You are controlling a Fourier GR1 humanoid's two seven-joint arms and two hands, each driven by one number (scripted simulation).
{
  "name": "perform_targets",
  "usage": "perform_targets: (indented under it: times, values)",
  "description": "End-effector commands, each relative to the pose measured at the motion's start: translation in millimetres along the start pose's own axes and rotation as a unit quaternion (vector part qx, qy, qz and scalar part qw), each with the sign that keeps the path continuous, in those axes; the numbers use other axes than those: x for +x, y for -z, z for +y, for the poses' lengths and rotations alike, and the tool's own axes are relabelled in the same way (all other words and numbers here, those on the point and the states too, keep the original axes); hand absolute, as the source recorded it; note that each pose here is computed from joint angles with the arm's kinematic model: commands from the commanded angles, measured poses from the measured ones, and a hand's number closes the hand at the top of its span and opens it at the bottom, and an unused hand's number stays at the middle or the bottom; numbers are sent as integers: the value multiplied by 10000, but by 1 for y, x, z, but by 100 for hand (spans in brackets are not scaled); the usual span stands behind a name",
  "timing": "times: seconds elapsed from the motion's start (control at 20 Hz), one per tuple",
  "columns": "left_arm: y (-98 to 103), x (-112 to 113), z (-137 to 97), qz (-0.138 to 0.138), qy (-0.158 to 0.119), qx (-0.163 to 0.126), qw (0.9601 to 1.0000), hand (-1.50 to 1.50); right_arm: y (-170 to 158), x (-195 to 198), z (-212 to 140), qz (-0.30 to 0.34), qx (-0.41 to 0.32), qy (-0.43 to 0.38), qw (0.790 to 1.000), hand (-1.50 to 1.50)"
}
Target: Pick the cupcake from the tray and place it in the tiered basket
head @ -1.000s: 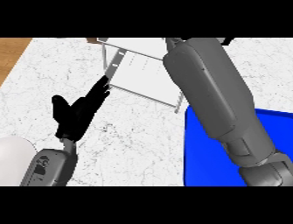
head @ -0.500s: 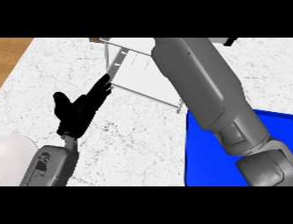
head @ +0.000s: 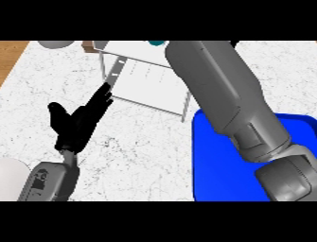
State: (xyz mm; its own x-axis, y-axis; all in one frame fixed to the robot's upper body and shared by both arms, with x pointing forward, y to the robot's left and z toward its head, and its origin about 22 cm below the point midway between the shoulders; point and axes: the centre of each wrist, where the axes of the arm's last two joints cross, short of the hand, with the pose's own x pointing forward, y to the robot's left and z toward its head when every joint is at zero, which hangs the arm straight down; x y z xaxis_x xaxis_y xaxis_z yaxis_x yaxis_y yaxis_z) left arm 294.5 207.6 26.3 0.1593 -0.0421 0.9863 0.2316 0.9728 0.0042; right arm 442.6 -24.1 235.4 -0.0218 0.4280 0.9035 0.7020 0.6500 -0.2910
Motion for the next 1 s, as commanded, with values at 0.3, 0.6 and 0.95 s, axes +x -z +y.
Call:
perform_targets:
  times: [0.3,0.6,0.95]
  values:
    - [-22,-20,36,282,-64,694,9972,0,-10,-35,-27,449,388,23,9982,-150]
    - [-36,-29,33,434,-119,788,9959,0,-45,-42,-49,418,1173,-107,9922,-150]
    - [-42,-33,38,367,-155,999,9942,0,-47,-60,-115,392,1266,-17,9912,-150]
